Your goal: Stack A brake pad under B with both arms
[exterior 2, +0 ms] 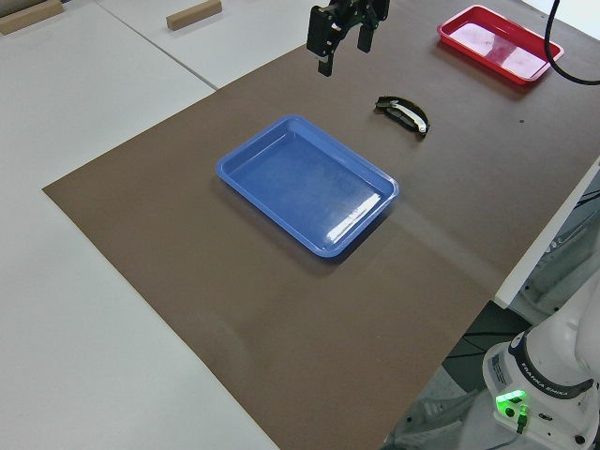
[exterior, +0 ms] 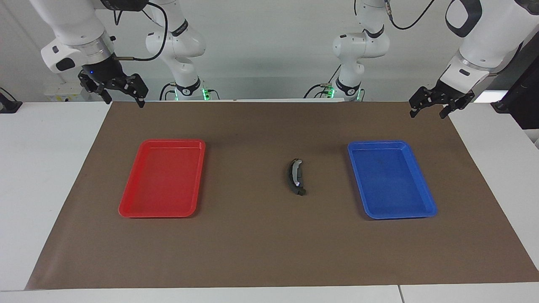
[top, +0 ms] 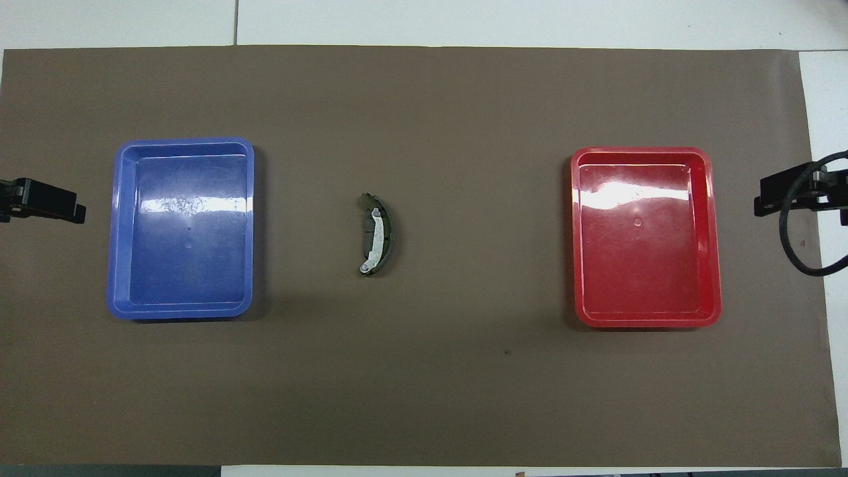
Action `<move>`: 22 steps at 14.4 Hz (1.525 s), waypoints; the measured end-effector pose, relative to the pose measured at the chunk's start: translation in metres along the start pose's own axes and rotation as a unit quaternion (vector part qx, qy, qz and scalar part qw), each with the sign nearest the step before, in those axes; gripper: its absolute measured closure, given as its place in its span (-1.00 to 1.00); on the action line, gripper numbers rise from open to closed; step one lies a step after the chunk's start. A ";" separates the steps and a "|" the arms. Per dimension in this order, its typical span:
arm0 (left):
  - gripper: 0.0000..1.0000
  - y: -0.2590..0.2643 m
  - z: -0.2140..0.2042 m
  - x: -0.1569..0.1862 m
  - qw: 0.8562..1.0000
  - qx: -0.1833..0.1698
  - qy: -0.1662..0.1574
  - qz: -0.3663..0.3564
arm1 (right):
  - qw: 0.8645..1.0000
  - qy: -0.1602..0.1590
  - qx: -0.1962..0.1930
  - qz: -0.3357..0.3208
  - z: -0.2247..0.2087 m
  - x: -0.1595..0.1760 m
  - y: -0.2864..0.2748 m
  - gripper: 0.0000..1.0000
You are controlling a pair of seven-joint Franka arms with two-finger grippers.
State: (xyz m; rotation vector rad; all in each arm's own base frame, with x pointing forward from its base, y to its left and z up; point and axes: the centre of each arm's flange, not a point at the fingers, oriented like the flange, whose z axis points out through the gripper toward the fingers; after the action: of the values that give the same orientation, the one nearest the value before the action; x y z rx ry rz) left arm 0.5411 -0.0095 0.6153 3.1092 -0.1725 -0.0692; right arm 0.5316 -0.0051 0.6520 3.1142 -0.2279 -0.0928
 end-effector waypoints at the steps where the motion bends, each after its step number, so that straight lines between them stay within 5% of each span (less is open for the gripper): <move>1: -0.98 0.000 0.000 0.000 1.000 0.000 0.000 0.000 | 1.000 0.001 0.003 -0.001 -0.001 0.000 -0.001 -1.00; 22: -0.98 0.000 0.000 0.000 1.000 0.000 0.000 0.000 | 0.999 -0.003 -0.008 -0.032 0.004 0.000 0.000 -1.00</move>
State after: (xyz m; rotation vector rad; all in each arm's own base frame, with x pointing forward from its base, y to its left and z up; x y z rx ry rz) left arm 0.5411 -0.0095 0.6153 3.1092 -0.1722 -0.0692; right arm 0.5315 -0.0057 0.6483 3.1058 -0.1275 -0.1043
